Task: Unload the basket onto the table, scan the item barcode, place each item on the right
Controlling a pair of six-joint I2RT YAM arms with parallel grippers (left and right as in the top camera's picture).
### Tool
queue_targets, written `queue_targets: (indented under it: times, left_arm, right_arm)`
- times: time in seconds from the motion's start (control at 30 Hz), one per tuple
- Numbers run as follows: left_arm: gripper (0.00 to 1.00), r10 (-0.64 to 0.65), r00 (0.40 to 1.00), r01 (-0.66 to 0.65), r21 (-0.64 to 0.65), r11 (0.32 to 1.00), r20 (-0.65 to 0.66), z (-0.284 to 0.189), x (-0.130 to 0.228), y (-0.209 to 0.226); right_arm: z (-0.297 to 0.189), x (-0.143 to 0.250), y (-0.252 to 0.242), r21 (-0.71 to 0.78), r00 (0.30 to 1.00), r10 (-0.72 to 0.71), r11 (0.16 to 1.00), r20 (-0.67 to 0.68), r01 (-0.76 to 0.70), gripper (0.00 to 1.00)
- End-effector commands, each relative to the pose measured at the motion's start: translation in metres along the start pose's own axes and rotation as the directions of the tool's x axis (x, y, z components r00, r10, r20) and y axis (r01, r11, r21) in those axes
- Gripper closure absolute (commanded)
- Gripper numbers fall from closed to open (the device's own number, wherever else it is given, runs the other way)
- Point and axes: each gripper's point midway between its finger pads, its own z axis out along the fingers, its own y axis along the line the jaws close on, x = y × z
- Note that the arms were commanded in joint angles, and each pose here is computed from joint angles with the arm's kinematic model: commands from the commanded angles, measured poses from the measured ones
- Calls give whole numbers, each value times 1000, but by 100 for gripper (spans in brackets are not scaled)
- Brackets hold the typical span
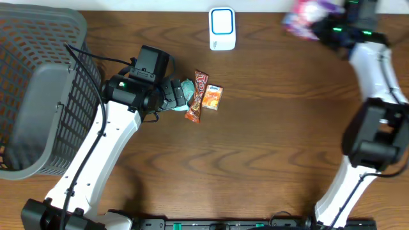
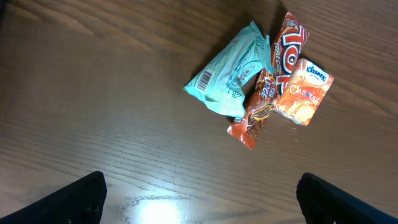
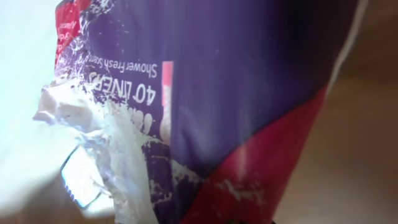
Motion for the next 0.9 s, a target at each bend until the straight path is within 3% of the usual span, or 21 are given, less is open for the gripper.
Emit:
queue_targets:
  times: [0.0, 0.13, 0.17, 0.27, 0.3, 0.33, 0.43, 0.47, 0.7, 0.87]
  left_arm:
    - [2, -15, 1000, 15, -15, 1000, -2, 2, 0, 3]
    - [2, -15, 1000, 15, -15, 1000, -2, 2, 0, 3]
    - [2, -15, 1000, 15, -15, 1000, -2, 2, 0, 3]
    - [2, -15, 1000, 15, -15, 1000, -2, 2, 0, 3]
    - [2, -15, 1000, 15, -15, 1000, -2, 2, 0, 3]
    - [2, -15, 1000, 15, -15, 1000, -2, 2, 0, 3]
    - [2, -15, 1000, 15, -15, 1000, -2, 2, 0, 3]
    - [2, -15, 1000, 15, -15, 1000, -2, 2, 0, 3]
    - [2, -15, 1000, 15, -15, 1000, -2, 2, 0, 3]
    - [2, -15, 1000, 15, -15, 1000, -2, 2, 0, 3]
  right_arm:
    - [-18, -19, -28, 70, 988, 134, 988, 75, -139, 99]
    - [-11, -27, -57, 96, 934, 328, 934, 145, -343, 98]
    - [-8, -29, -60, 90, 920, 358, 923, 157, -374, 91]
    - [-2, -40, -53, 20, 886, 425, 900, 186, -436, 82]
    - [-2, -44, -49, -8, 883, 430, 900, 188, -436, 65]
    - [-2, -47, -43, -37, 887, 424, 904, 184, -425, 58]
    - [-8, -56, 1, -222, 923, 369, 914, 114, -338, 21]
    - [-11, -56, 10, -254, 930, 355, 912, 96, -322, 17]
    - [-22, -34, 55, -346, 982, 189, 922, 17, -171, 15]
    - [-4, 61, 92, -379, 974, -88, 925, -209, 2, 17]
